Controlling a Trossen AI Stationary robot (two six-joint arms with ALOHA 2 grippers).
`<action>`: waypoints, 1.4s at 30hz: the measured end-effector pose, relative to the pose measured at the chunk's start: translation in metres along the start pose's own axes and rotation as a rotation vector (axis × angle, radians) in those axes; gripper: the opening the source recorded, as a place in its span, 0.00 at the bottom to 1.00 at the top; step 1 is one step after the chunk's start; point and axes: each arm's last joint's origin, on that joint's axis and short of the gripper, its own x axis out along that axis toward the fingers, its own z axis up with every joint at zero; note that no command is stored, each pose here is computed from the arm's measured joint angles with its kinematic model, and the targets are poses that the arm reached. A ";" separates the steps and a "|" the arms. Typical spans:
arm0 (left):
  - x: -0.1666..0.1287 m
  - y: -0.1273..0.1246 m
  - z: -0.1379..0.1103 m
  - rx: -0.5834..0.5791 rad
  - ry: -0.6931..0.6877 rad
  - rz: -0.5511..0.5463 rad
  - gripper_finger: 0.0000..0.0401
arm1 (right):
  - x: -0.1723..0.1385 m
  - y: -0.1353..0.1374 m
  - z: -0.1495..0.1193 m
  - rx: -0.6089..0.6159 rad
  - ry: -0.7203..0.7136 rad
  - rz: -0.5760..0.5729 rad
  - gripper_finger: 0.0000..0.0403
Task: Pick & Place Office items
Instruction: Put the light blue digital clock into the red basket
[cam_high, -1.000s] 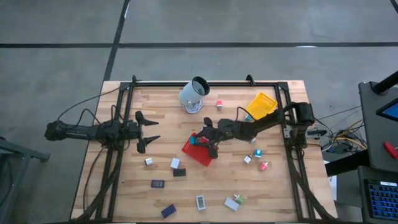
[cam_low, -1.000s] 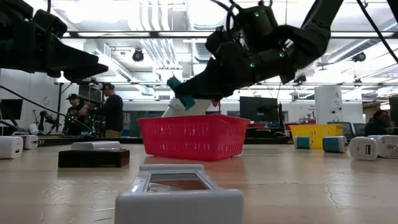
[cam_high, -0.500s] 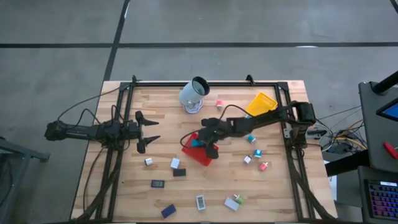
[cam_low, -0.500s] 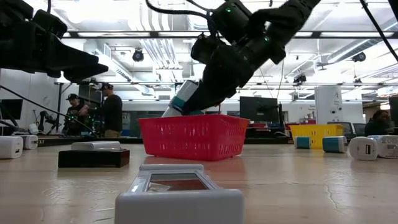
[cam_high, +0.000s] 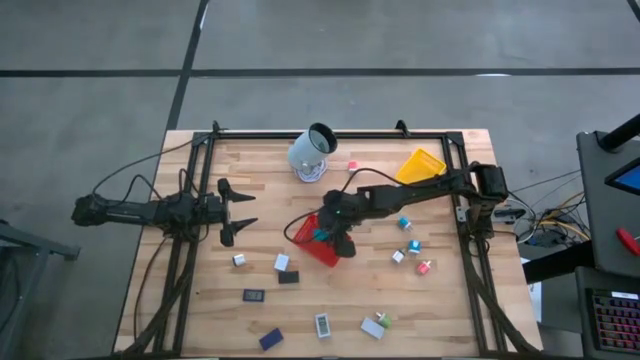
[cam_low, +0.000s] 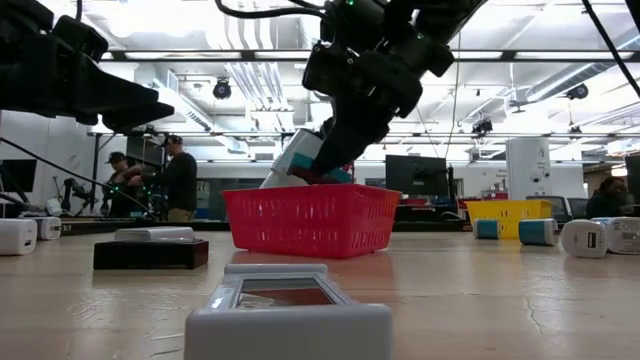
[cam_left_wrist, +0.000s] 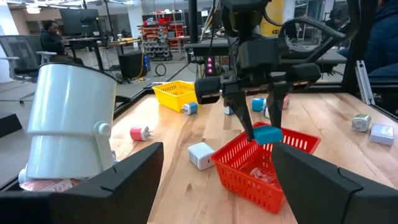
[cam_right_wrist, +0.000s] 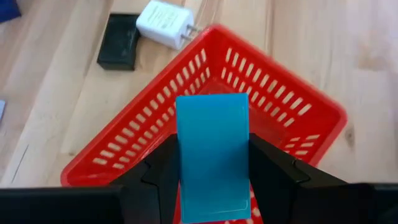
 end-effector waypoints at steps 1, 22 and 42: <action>0.000 0.000 0.000 0.000 0.000 0.000 0.75 | 0.000 0.000 -0.001 0.001 0.006 0.000 0.36; 0.000 0.000 0.000 0.000 0.000 0.001 0.75 | 0.001 0.002 -0.008 0.011 0.071 0.055 0.36; 0.000 0.000 0.003 0.011 -0.031 0.005 0.75 | 0.041 -0.001 0.003 -0.015 0.221 0.092 0.36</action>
